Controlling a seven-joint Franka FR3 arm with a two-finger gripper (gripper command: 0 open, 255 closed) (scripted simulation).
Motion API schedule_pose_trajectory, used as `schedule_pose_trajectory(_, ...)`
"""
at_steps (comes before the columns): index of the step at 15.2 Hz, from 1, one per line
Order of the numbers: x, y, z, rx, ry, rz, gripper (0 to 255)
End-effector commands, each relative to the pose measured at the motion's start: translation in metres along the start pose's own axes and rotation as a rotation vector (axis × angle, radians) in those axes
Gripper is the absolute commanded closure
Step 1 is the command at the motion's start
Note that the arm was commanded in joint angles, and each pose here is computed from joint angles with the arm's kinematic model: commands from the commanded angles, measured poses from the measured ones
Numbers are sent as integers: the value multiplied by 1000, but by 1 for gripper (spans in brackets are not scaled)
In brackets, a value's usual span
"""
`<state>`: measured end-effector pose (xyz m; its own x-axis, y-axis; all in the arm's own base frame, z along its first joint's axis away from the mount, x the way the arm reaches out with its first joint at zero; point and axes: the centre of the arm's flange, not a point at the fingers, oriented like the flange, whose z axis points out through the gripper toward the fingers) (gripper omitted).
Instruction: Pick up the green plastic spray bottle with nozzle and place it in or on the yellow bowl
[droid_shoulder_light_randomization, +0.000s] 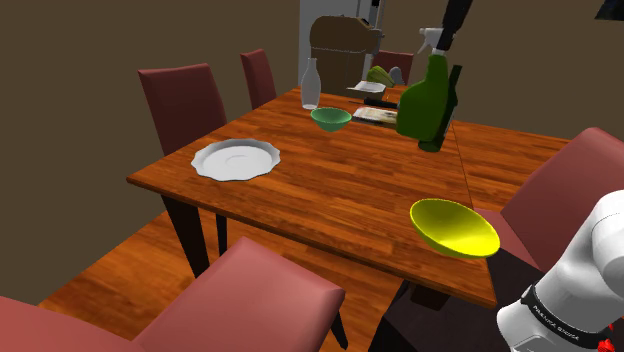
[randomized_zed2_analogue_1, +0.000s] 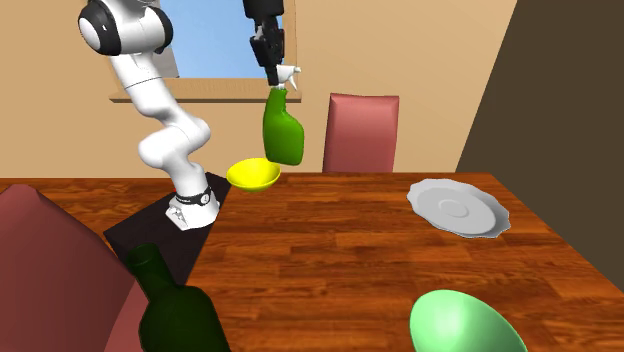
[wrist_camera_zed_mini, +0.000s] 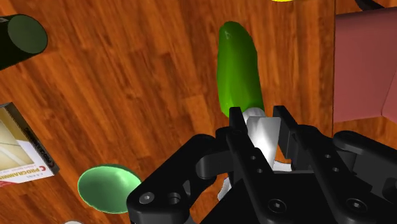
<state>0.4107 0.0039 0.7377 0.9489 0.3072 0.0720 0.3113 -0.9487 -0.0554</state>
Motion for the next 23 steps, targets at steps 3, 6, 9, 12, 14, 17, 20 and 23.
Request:
schedule_pose_trajectory(3,-40,-33,-12,-1,-1,0,255)
schedule_pose_trajectory(6,-69,-58,-21,-1,-1,0,255)
schedule_pose_trajectory(9,-99,-83,-30,-1,-1,0,255)
schedule_pose_trajectory(12,-128,-108,-40,-1,-1,0,255)
schedule_pose_trajectory(14,-148,-125,-46,-1,-1,0,255)
schedule_pose_trajectory(17,-157,-132,-38,-1,-1,0,255)
schedule_pose_trajectory(20,-158,-131,-22,-1,-1,0,255)
schedule_pose_trajectory(23,-160,-130,-7,-1,-1,0,255)
